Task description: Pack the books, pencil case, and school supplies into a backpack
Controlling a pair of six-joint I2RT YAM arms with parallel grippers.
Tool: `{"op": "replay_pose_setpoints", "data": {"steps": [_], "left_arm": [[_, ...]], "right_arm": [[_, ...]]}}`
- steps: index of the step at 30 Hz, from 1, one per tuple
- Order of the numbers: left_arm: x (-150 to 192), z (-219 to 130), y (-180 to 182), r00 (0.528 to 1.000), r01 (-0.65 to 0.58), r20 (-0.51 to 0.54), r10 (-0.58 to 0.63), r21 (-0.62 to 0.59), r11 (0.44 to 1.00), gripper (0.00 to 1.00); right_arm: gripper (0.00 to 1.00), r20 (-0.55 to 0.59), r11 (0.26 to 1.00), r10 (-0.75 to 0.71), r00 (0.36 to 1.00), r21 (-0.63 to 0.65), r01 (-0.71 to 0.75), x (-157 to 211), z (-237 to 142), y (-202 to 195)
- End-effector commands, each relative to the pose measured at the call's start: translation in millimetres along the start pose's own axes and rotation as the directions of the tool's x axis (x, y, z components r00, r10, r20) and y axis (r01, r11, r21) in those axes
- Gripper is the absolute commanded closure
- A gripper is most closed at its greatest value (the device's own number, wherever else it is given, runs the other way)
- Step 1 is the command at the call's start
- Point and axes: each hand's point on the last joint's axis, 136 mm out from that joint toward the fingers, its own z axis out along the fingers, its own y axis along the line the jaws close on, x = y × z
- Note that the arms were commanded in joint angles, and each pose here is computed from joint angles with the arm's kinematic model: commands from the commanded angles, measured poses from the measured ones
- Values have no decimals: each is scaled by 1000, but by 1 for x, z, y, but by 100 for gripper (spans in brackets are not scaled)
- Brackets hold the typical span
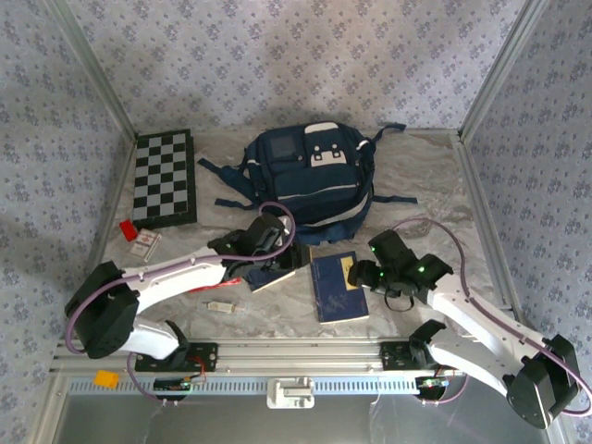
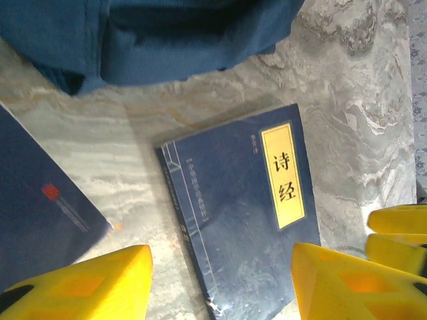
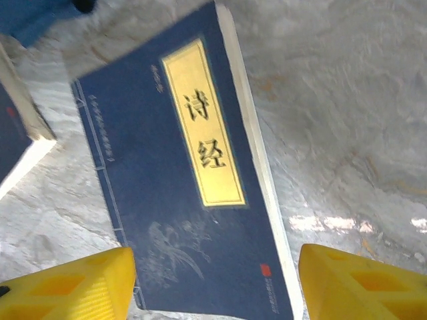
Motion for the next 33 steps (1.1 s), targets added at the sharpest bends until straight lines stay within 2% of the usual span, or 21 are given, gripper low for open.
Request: {"op": "replay_pose_setpoints", "data": {"steps": [1, 3, 8, 18, 20, 23, 33], "left_arm": [[1, -2, -8, 990, 121, 67, -123, 38, 992, 43], [11, 6, -9, 986, 149, 58, -153, 74, 986, 41], [26, 21, 8, 980, 197, 41, -197, 2, 980, 39], [48, 48, 14, 967, 252, -43, -253, -18, 968, 38], [49, 52, 8, 969, 244, -53, -243, 24, 969, 38], [51, 58, 10, 969, 235, -70, -235, -9, 972, 38], [61, 75, 1, 965, 228, -141, -223, 19, 973, 39]], "right_arm": [[32, -17, 997, 52, 998, 56, -51, 12, 9, -16], [32, -24, 996, 61, 998, 64, -59, 17, 12, -19], [31, -15, 995, 75, 997, 74, -74, 23, 18, -26], [29, -26, 993, 103, 994, 54, -102, 31, 35, -32], [29, -14, 995, 99, 995, 27, -99, 28, 37, -27], [30, -12, 995, 96, 995, 25, -95, 28, 40, -28], [31, -65, 996, 79, 995, -29, -81, 28, 51, -14]]}}
